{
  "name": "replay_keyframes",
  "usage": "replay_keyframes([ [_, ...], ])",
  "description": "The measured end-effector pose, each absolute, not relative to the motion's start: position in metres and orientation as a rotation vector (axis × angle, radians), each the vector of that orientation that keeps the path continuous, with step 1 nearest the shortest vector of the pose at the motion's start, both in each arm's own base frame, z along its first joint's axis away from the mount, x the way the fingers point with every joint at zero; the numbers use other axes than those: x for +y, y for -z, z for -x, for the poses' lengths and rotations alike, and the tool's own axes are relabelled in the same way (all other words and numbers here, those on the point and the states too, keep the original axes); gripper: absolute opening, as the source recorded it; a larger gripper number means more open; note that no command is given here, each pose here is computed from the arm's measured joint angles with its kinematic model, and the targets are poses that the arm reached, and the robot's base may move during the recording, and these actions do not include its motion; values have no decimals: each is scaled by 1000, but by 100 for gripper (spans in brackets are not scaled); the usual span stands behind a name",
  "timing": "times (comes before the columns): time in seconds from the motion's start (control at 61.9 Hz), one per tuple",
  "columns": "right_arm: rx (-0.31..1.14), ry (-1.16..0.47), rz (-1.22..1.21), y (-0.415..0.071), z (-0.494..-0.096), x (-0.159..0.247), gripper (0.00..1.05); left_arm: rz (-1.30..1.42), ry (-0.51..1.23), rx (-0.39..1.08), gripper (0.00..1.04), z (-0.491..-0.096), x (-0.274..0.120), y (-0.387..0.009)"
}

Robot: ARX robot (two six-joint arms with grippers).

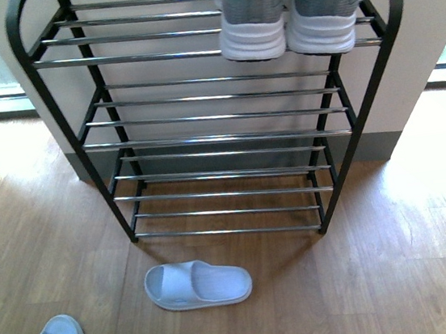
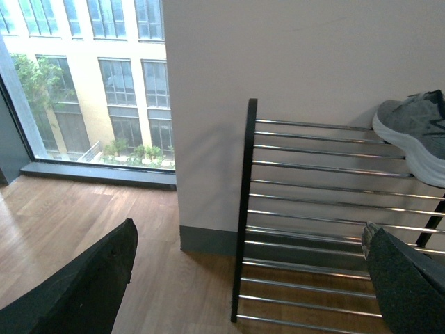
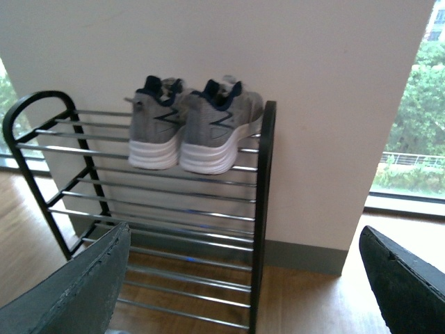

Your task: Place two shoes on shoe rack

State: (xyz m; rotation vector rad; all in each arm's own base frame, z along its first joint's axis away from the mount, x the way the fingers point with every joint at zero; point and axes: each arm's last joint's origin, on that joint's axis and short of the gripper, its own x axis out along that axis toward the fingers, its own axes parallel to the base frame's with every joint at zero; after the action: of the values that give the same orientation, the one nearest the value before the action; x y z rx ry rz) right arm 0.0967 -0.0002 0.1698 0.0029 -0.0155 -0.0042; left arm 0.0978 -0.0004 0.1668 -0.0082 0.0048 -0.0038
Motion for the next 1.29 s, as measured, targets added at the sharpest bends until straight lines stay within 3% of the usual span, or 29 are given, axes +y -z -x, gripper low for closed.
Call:
replay_keyframes([
  [1.293, -16, -2, -3, -170, -97, 0, 95, 8, 1, 3, 95, -98, 0, -167],
])
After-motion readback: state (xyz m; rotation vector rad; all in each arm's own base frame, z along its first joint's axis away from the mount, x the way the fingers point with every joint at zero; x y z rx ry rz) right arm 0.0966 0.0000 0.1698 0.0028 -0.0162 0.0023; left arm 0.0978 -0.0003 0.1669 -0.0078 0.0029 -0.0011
